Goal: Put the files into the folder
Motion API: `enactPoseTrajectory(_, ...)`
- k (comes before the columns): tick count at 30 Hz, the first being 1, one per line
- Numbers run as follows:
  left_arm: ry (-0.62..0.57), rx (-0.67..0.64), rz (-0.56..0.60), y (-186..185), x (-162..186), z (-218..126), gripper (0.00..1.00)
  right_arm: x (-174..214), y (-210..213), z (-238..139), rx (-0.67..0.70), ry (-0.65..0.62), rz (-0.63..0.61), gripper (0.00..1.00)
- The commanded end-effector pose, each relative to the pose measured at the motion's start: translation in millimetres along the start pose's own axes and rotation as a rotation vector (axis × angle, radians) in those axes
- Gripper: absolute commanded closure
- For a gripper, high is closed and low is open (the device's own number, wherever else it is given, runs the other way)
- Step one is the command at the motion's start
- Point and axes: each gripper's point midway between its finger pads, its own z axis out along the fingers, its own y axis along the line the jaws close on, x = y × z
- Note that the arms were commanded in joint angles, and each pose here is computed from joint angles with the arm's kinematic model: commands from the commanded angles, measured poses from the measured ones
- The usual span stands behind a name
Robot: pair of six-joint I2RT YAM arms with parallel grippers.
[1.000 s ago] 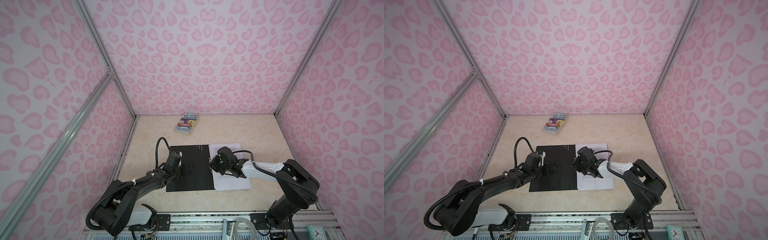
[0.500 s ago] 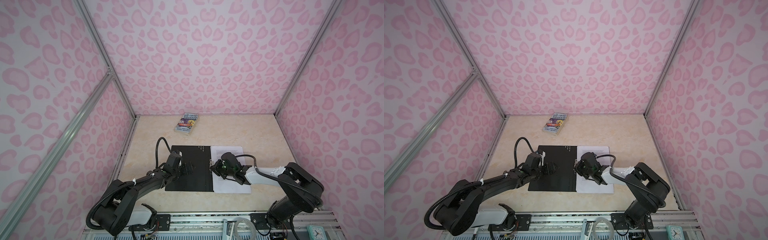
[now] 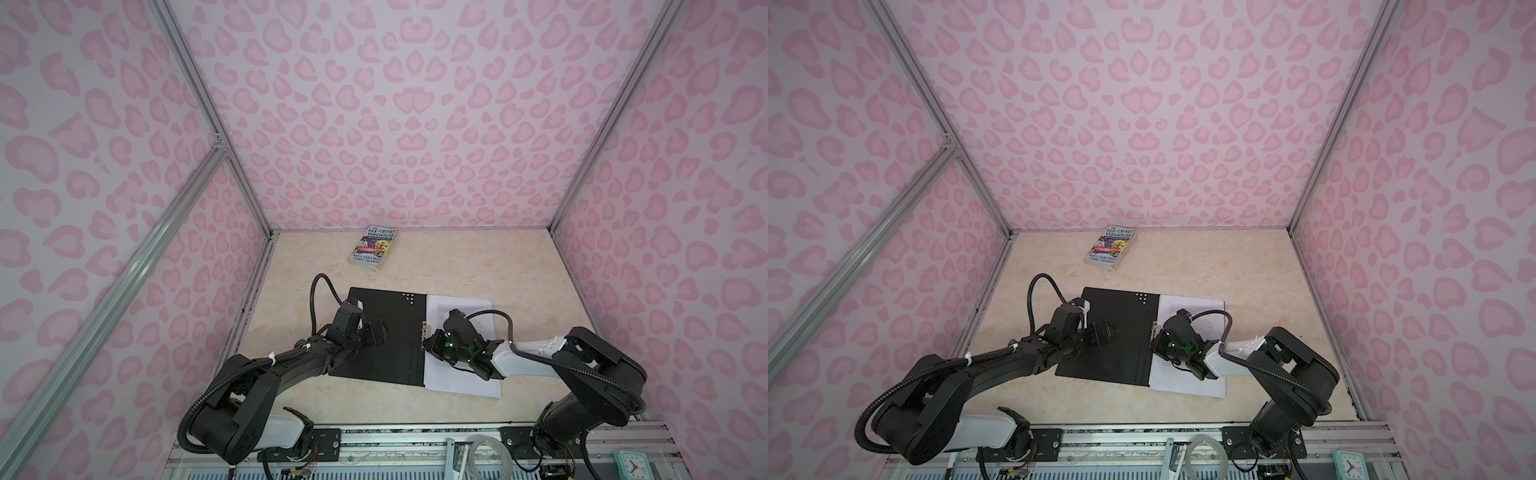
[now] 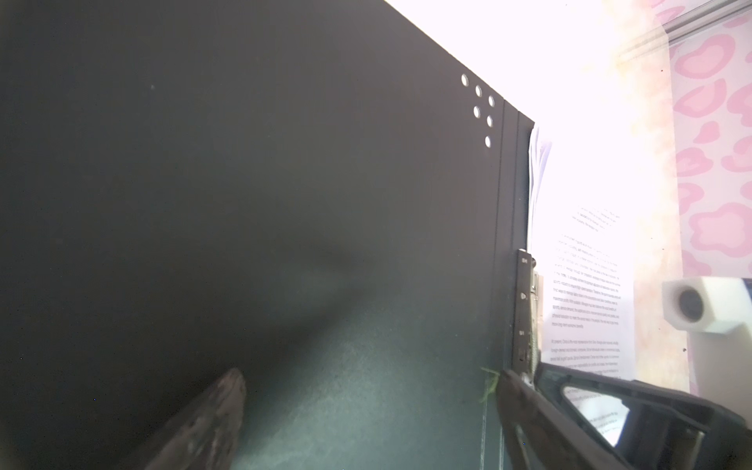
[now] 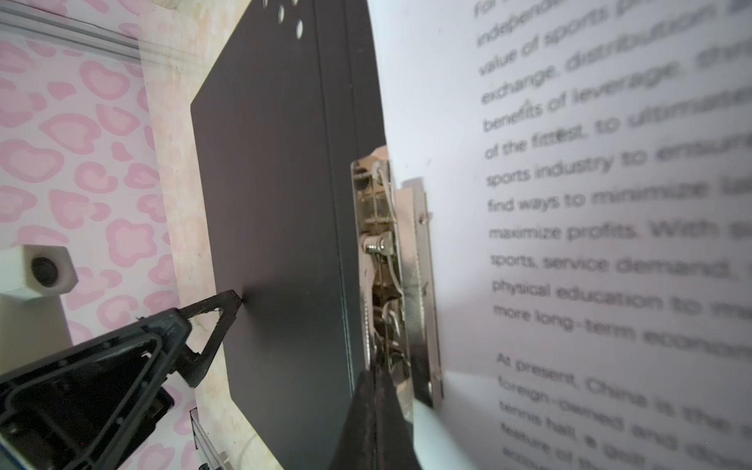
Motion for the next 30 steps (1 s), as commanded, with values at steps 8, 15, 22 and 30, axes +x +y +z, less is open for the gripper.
enactPoseTrajectory(8,0.103,-0.185,-0.048,44.5,30.4,-2.2,0.02,23.4,-108.9,-9.4,0.441,0.019,-0.027,1.00)
enactPoseTrajectory(15,0.089,-0.218,-0.056,51.2,28.8,-3.6,0.02,16.0,-111.8,-23.4,0.532,-0.011,-0.099,1.00)
enactPoseTrajectory(22,0.082,-0.247,-0.068,58.1,28.3,-4.7,0.02,12.4,-111.9,-27.3,0.607,-0.013,-0.181,1.00)
enactPoseTrajectory(30,0.079,-0.256,-0.072,60.2,27.6,-4.7,0.02,13.8,-132.6,-33.9,0.735,-0.020,-0.231,1.00)
